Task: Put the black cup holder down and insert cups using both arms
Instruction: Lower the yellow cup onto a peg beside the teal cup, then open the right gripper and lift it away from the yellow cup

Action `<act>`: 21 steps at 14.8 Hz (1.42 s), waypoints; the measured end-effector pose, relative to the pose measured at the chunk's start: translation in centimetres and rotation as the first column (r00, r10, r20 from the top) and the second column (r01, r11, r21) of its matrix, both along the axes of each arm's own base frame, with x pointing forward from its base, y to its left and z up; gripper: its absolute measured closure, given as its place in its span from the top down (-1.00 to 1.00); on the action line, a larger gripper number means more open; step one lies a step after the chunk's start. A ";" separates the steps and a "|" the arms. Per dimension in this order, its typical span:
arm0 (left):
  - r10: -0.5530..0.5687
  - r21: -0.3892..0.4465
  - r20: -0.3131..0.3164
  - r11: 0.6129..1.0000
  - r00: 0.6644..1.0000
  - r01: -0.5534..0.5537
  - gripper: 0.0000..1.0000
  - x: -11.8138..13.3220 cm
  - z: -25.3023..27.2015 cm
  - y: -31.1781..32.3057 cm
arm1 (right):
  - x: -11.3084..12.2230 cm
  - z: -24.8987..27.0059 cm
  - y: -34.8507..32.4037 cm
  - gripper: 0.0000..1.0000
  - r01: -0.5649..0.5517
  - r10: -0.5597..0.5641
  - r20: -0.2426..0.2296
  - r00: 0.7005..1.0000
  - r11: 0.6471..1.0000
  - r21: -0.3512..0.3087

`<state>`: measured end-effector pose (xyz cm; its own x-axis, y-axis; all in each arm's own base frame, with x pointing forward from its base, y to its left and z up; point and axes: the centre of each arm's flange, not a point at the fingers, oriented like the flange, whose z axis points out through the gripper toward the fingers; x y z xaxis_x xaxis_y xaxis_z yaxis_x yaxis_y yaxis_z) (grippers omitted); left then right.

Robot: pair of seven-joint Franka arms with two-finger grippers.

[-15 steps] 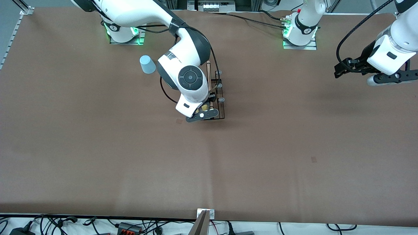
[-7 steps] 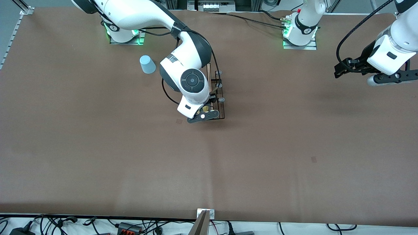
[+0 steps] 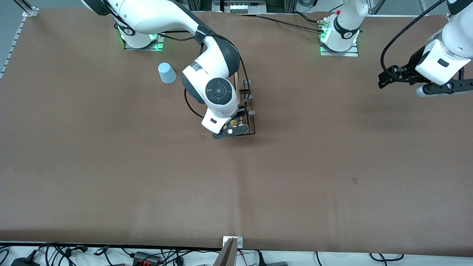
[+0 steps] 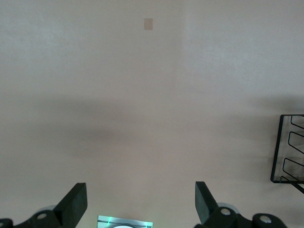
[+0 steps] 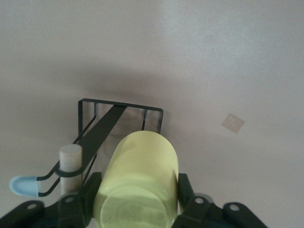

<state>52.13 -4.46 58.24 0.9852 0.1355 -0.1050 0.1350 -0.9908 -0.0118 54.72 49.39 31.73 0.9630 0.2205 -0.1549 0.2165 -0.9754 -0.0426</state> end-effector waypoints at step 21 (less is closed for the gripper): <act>0.007 -0.001 -0.002 1.000 1.000 -0.007 1.00 0.1 -0.1 0.4 | 7.6 15.4 -13.5 1.00 0.254 -0.243 0.240 0.940 0.967 -0.015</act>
<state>52.22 -4.08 58.16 0.9840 0.1428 -0.1068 0.1424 -0.9898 -0.0113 62.34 35.91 47.16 0.9965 -0.0322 0.0775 -0.0343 -0.9991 0.0248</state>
